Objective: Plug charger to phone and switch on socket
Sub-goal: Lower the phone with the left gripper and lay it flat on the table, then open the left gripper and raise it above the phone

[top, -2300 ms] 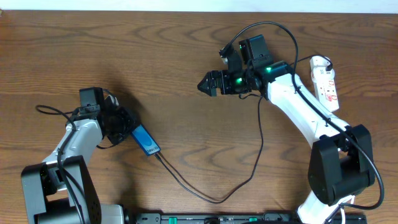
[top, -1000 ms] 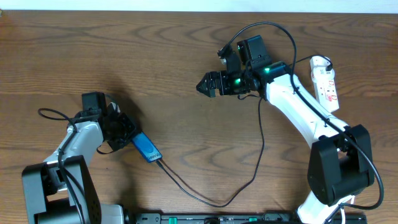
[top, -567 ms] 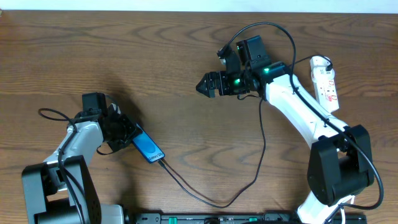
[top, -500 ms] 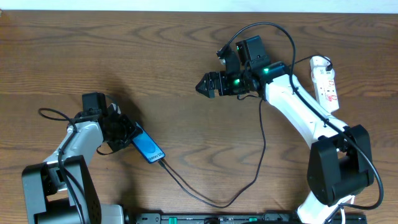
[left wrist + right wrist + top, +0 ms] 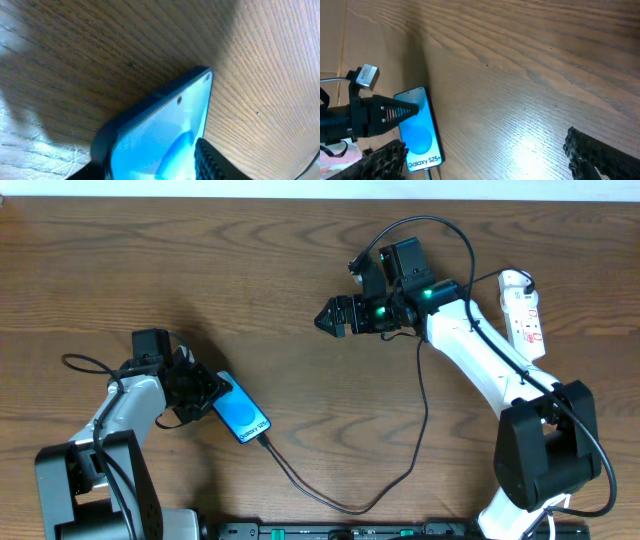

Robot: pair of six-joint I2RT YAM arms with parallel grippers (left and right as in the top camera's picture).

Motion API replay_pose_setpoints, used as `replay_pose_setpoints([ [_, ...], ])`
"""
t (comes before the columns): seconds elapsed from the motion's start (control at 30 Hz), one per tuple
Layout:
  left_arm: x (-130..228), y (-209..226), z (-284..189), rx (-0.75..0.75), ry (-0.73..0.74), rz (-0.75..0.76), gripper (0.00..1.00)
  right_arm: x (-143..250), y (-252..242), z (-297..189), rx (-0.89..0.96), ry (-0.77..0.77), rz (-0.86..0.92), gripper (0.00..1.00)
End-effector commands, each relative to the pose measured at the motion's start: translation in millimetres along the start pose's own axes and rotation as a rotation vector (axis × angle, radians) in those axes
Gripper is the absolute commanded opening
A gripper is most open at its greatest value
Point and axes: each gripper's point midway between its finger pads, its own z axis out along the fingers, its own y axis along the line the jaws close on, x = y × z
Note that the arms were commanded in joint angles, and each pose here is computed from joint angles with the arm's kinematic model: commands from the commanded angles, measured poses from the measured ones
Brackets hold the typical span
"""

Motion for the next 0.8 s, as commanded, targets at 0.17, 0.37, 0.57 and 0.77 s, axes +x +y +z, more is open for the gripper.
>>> replay_pose_setpoints([
  [0.17, -0.4, 1.1, -2.0, -0.01, -0.012, 0.01, 0.54, -5.5, 10.6, -9.3, -0.008, -0.025, -0.041, 0.99],
  [0.37, -0.5, 1.1, -2.0, -0.01, -0.013, 0.01, 0.75, -5.5, 10.7, -9.5, -0.009, -0.025, -0.042, 0.99],
  [0.57, -1.8, 5.3, -2.1, -0.034, -0.022, 0.022, 0.93, -5.6, 10.4, -9.4, -0.008, -0.025, -0.041, 0.99],
  [0.77, -0.4, 2.3, -9.7, -0.046, -0.001, 0.102, 0.93, -6.6, 7.4, -9.6, 0.01, -0.031, -0.041, 0.99],
])
